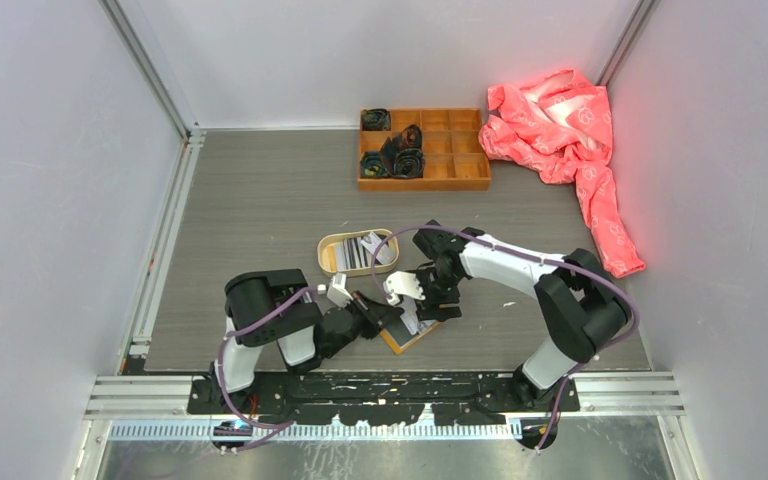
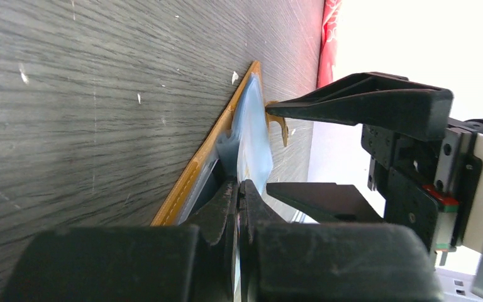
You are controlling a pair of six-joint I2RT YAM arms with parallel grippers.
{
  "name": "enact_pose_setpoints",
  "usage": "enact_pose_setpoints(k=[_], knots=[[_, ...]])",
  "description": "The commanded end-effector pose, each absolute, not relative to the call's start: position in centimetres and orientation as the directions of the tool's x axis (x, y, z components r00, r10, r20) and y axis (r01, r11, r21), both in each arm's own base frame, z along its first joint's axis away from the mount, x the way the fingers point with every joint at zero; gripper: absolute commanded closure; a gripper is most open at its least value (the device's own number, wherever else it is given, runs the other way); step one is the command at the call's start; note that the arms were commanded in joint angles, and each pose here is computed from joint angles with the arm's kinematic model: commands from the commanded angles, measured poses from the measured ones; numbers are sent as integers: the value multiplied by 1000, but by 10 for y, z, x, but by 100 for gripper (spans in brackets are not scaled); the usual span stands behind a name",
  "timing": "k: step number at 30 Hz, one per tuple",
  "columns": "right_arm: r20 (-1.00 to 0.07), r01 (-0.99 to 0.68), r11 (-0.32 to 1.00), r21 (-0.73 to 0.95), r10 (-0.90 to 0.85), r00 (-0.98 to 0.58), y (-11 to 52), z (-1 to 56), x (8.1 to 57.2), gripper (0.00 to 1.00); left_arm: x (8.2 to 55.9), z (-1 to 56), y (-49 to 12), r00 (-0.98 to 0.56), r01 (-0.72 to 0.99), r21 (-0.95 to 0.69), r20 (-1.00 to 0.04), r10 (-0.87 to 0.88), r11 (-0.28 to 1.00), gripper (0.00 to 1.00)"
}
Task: Put the credit cards into the card holder
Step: Insert the credit card into the card holder.
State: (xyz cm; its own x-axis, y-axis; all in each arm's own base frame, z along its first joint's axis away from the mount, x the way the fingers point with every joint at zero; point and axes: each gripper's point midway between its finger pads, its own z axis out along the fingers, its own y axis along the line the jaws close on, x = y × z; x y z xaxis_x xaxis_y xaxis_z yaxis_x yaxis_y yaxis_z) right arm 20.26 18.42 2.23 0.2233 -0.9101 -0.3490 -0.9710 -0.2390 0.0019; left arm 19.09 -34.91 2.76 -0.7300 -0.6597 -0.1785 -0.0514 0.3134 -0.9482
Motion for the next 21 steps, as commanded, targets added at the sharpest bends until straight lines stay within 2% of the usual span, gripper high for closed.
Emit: enact_pose_setpoints(k=[1,15,19,21], knots=[[-323,-969,-244,35,-920,220,179,17,201,29,192,27,-341,-705,-25,-936,-233,-670,352,100],[-343,-940,-307,149,-908,242,182,19,173,50,191,32,-342,-667,4,-931,-274,-692,365,100],[-365,-924,-336,181,-896,255,185,24,162,50,189,33,-338,-655,9,-927,-288,-698,375,100],[-376,-910,-359,206,-888,265,185,27,153,47,189,33,-336,-647,11,-926,-295,-703,378,100]])
